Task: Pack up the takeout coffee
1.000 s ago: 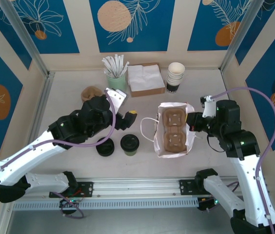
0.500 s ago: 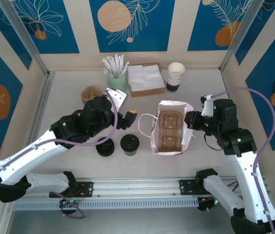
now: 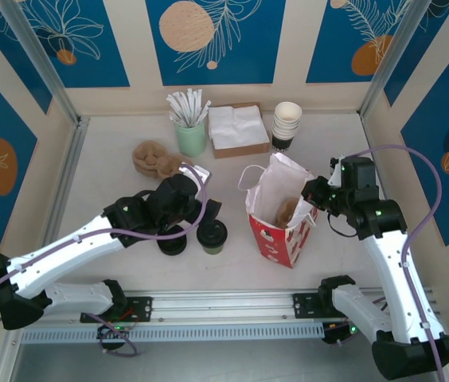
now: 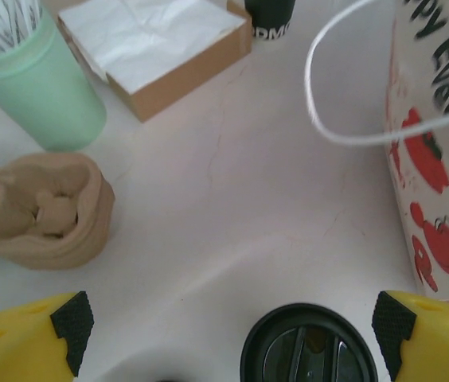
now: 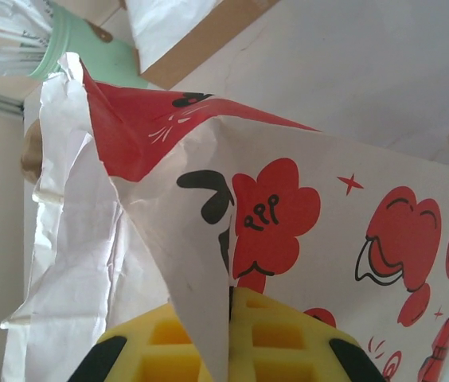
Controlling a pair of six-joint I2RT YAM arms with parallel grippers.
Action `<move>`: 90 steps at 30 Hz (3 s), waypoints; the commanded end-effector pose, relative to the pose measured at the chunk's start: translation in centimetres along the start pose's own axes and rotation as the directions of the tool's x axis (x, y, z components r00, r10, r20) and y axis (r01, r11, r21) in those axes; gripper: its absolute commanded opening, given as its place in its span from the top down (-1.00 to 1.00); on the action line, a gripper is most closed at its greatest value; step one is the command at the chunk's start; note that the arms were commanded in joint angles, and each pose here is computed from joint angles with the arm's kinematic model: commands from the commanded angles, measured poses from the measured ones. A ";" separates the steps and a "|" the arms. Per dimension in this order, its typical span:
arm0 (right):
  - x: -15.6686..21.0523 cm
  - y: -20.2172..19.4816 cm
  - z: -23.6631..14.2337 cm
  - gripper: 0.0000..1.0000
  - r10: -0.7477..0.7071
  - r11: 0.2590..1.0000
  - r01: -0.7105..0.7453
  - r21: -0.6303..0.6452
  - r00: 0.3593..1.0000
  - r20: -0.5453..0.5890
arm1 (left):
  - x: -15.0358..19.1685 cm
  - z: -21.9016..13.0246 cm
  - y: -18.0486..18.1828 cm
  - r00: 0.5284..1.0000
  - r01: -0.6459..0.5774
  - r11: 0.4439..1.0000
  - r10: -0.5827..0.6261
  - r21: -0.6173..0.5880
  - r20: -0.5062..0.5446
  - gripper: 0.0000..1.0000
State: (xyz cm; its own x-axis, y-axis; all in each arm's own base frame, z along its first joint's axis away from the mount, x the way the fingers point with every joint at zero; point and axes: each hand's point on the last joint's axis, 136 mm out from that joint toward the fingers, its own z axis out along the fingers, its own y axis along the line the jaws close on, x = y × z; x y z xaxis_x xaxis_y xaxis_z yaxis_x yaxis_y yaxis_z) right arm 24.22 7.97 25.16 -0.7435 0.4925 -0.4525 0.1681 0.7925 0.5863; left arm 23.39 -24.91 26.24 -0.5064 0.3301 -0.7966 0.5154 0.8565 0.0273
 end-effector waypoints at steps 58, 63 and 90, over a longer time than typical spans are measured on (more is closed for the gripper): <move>-1.4 -3.7 -3.8 -0.09 0.150 0.988 -0.152 0.037 0.988 0.036 | 11.6 5.0 -4.7 0.951 0.046 0.998 -0.032 0.035 -0.308 -0.72; -1.4 -3.8 -3.7 -0.09 0.156 0.987 -0.157 0.035 0.987 0.033 | 12.0 5.1 -5.1 0.949 0.040 0.999 -0.028 0.033 -0.315 -0.71; -1.1 -4.2 -3.7 -0.09 0.168 0.985 -0.169 0.030 0.985 0.034 | 13.2 5.7 -5.0 0.931 0.004 1.000 -0.012 -0.023 -0.364 -0.59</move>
State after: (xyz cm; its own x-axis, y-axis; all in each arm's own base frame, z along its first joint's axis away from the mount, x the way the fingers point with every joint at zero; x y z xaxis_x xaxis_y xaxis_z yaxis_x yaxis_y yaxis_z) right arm 22.49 2.37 25.93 -0.6656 0.6426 -0.3795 0.3232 0.7065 0.6296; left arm 18.42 -27.63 12.90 -0.7127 0.4253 -0.5578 0.5113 0.8594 0.0020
